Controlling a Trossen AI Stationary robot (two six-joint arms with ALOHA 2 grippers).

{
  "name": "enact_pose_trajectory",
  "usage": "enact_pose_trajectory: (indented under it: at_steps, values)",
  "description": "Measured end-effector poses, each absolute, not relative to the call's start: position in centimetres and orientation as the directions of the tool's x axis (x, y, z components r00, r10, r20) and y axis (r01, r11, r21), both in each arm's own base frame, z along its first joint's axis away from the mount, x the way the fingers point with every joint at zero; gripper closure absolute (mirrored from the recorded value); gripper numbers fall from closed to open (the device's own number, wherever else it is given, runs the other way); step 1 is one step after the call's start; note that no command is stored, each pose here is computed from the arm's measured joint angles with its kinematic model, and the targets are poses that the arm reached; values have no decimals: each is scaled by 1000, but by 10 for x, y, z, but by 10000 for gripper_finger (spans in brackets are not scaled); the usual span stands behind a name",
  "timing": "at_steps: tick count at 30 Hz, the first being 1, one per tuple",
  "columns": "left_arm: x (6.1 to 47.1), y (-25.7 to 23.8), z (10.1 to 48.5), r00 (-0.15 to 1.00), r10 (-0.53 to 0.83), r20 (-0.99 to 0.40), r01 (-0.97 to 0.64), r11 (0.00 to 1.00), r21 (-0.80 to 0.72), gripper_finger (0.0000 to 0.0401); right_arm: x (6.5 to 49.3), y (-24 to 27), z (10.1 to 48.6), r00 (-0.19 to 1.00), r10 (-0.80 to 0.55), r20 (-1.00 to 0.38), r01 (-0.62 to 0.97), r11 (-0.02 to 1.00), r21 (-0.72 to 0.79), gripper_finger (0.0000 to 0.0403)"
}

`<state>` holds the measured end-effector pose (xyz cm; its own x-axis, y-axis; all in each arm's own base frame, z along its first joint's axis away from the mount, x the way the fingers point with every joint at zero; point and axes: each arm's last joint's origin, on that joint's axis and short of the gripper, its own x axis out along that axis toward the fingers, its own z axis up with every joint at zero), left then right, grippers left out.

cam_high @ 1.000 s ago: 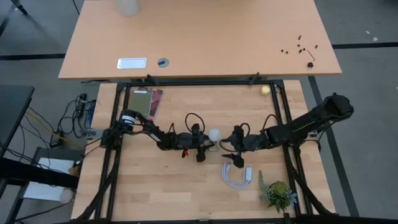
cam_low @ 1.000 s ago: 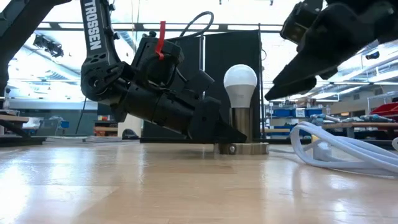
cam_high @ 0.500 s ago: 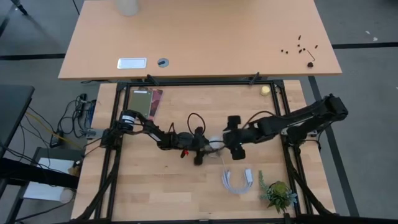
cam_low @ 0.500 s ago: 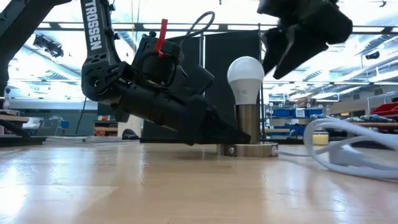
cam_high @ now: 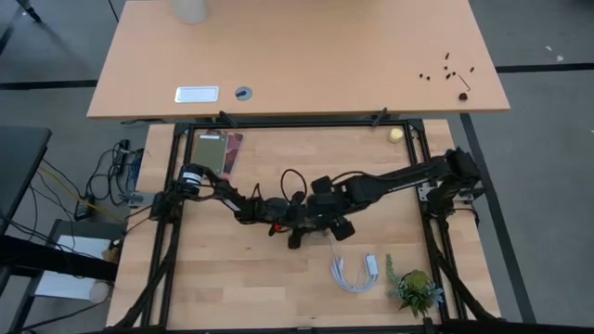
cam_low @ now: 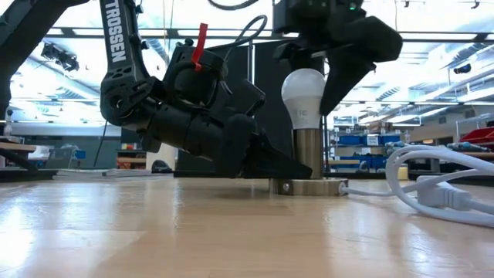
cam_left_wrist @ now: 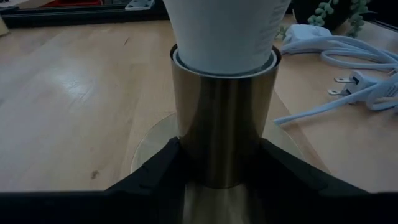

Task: Screw lightbulb
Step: Insert the white lightbulb into the desk lamp

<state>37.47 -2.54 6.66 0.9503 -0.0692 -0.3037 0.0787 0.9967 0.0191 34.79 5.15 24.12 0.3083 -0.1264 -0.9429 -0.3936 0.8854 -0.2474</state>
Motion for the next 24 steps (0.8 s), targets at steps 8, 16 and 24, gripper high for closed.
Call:
enact_pose_trajectory:
  at_steps: [8,16,24]
  values:
    - [375,-25,66,949,-67,-307,76,997,16,211,365,50,237,219,-47,-975,-491,858,-152,58]
    - [375,-26,66,948,-90,-307,97,995,9,211,369,52,244,254,9,-967,-585,798,-146,58]
    - [375,-26,66,947,-95,-307,102,995,7,211,372,55,245,283,40,-958,-674,719,-169,58]
